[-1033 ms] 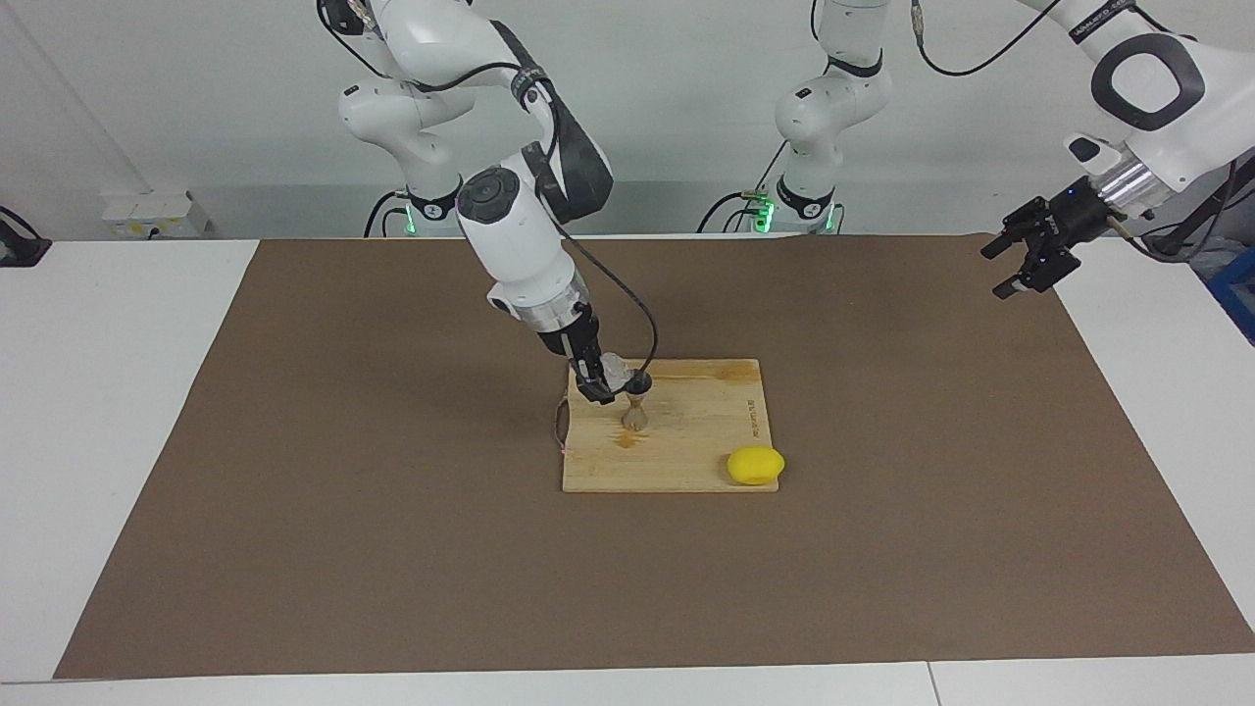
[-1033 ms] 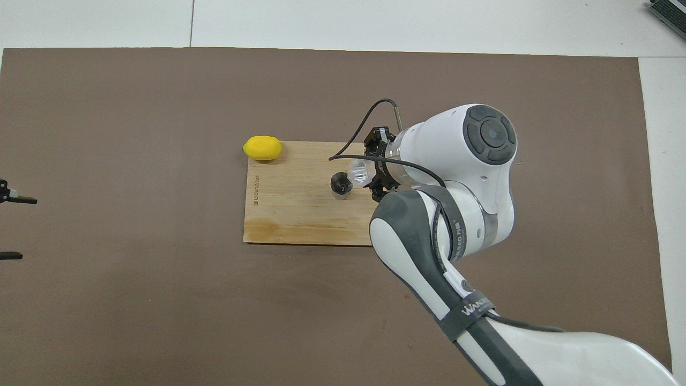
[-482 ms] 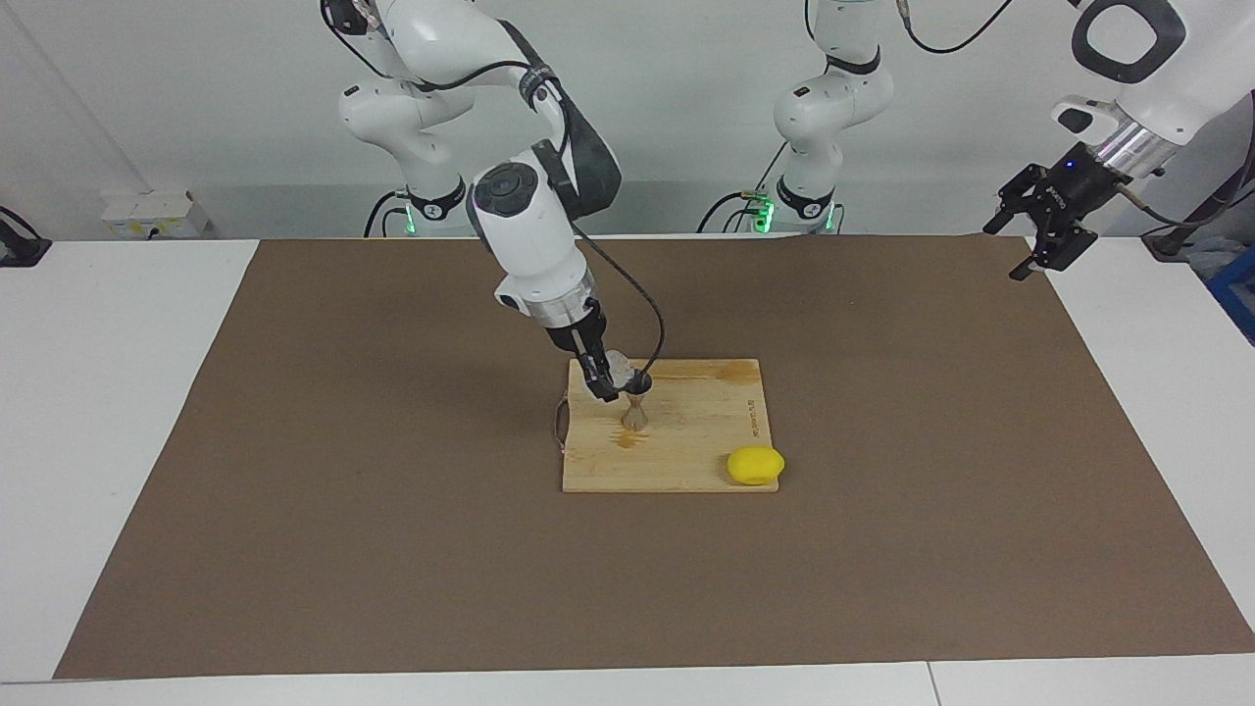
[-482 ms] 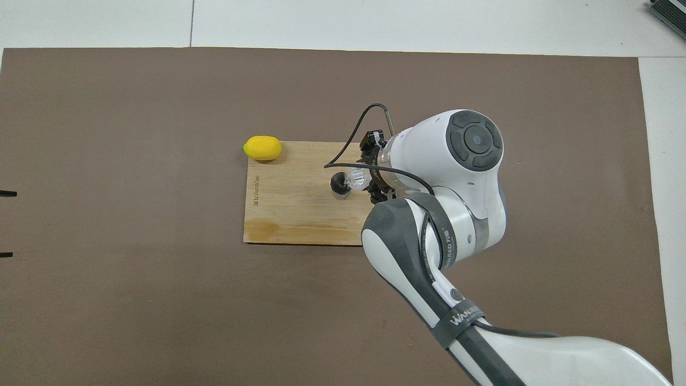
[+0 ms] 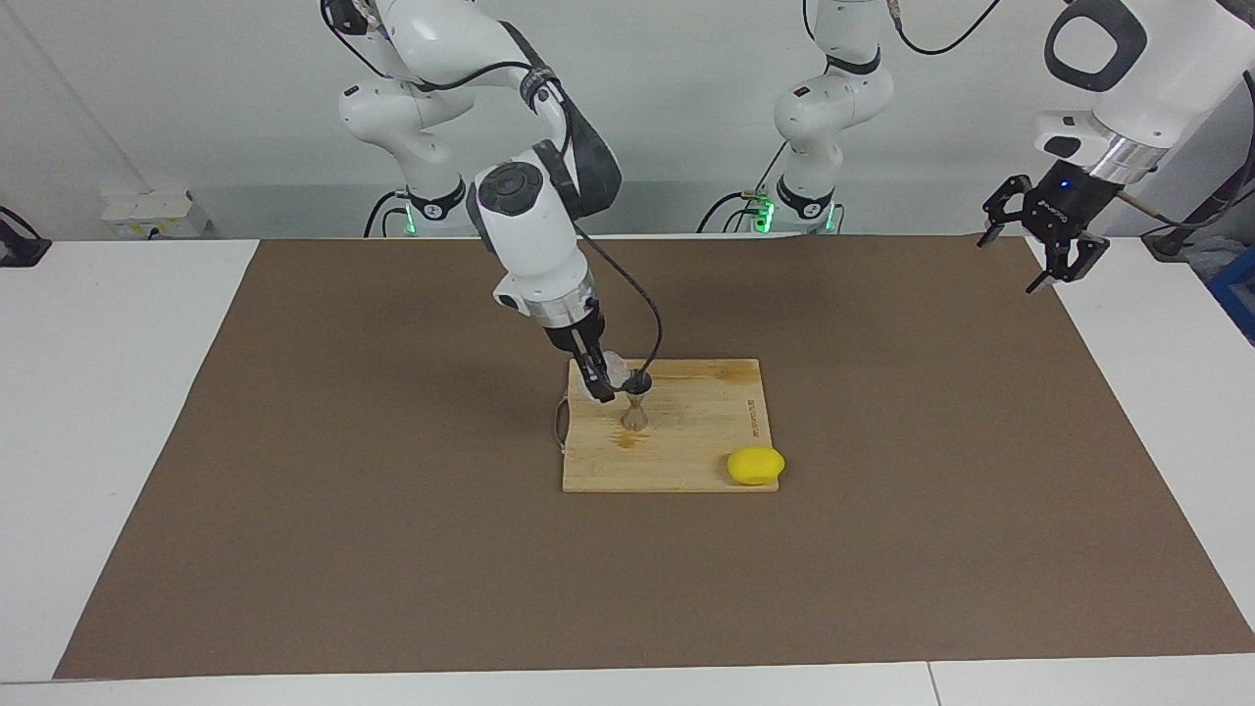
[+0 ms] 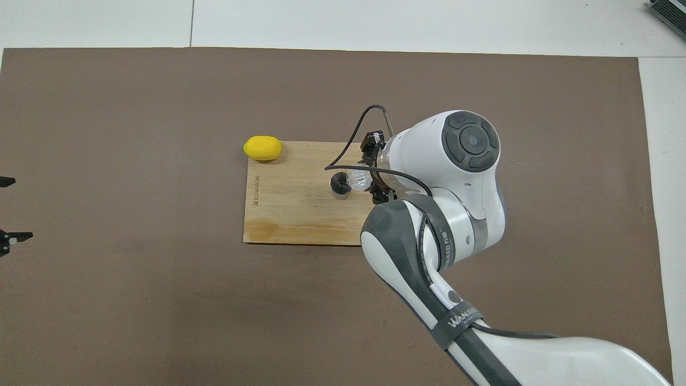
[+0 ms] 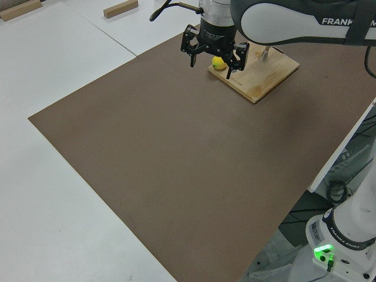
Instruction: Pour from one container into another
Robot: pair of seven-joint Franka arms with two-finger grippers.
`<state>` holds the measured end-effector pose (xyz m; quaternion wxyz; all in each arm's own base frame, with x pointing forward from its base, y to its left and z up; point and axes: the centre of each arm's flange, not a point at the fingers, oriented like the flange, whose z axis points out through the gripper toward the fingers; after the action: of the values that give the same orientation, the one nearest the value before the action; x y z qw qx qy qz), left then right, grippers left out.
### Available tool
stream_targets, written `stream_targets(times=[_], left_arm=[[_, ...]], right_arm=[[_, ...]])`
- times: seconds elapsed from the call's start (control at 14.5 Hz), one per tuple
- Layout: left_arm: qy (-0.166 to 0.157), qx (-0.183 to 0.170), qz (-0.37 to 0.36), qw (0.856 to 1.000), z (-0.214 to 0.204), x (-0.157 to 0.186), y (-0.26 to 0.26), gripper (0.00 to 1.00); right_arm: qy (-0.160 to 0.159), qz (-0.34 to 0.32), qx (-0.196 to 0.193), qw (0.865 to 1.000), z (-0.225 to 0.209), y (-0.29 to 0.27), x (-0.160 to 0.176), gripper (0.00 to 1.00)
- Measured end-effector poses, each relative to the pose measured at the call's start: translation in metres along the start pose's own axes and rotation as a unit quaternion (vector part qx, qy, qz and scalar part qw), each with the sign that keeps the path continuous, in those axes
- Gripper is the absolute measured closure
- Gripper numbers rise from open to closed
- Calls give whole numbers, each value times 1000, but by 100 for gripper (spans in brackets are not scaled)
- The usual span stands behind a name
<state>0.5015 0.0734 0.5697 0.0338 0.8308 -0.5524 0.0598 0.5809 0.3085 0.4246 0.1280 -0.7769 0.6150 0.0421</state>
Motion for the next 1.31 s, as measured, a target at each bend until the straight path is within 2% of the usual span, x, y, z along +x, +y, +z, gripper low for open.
stream_targets(times=[0.28, 0.55, 0.69, 0.76, 0.9, 1.1, 1.17, 1.31], left_arm=[[-9, 3, -131, 991, 3, 19, 5, 0], [-10, 4, -278, 961, 4, 26, 7, 0], [-10, 4, -339, 941, 5, 27, 7, 0], [-10, 4, -372, 928, 5, 27, 7, 0], [-10, 4, -447, 894, 6, 27, 7, 0], [-10, 6, -568, 823, 5, 25, 6, 0], [-10, 6, -592, 806, 6, 25, 6, 0], [-10, 6, -613, 790, 6, 28, 7, 0]], right_arm=[[2, -9, -1, 1000, 1, 2, -8, 49], [9, -14, 0, 1000, 1, 2, -8, 49], [12, -17, 1, 1000, 1, 2, -8, 49], [13, -17, 1, 1000, 1, 2, -8, 49], [14, -19, 2, 1000, 0, 1, -8, 49], [14, -19, 3, 1000, 0, 1, -8, 49], [14, -20, 3, 1000, 0, 1, -9, 49], [14, -22, 2, 1000, 0, 2, -12, 49]])
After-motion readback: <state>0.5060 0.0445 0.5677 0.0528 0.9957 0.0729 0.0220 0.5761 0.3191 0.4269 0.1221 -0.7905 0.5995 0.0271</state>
